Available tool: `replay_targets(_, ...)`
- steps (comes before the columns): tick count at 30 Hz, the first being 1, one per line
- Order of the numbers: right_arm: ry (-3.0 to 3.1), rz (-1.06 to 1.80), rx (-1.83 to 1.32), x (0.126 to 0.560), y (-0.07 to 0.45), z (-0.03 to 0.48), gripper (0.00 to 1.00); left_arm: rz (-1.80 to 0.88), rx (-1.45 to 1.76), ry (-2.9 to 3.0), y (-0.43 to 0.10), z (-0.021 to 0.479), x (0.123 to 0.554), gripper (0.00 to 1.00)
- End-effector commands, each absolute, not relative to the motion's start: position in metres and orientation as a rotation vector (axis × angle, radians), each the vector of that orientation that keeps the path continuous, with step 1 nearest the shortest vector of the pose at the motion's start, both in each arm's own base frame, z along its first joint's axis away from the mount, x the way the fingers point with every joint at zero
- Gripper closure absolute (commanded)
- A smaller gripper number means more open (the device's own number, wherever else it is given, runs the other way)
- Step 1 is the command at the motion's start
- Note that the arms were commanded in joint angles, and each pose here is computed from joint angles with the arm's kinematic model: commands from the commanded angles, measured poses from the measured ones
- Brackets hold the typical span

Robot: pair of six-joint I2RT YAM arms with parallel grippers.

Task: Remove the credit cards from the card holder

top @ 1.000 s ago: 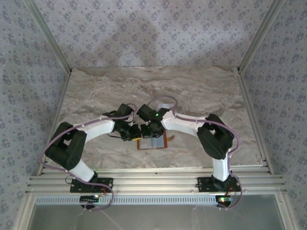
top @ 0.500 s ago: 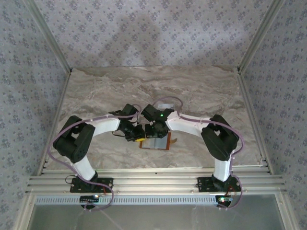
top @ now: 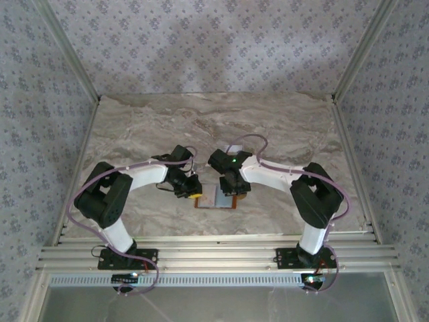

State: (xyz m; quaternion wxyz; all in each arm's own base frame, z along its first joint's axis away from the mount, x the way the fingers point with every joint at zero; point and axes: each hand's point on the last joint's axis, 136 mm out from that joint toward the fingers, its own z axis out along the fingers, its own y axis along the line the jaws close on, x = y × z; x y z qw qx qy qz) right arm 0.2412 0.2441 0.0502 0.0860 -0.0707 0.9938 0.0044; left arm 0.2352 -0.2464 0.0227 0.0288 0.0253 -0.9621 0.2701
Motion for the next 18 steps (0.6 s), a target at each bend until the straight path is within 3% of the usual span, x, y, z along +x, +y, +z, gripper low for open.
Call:
replay_targets(1,2.923,-0.022,-0.198,0.243,0.235,0.070,0.70,0.720,0.097,-2.985,-0.231,0.019,0.229,0.84)
replay_targets(7,2.877,0.114,-0.186,0.249,0.256,0.095,0.69,0.747,0.099,-2.993,-0.232,0.027,0.229,0.83)
replay_targets(14,2.833,0.655,-0.196,0.245,0.325,0.108,0.69,0.750,0.105,-2.979,-0.234,0.027,0.225,0.83)
replay_targets(18,2.840,0.734,-0.158,0.243,0.339,0.101,0.70,0.746,0.102,-2.977,-0.234,0.025,0.223,0.83)
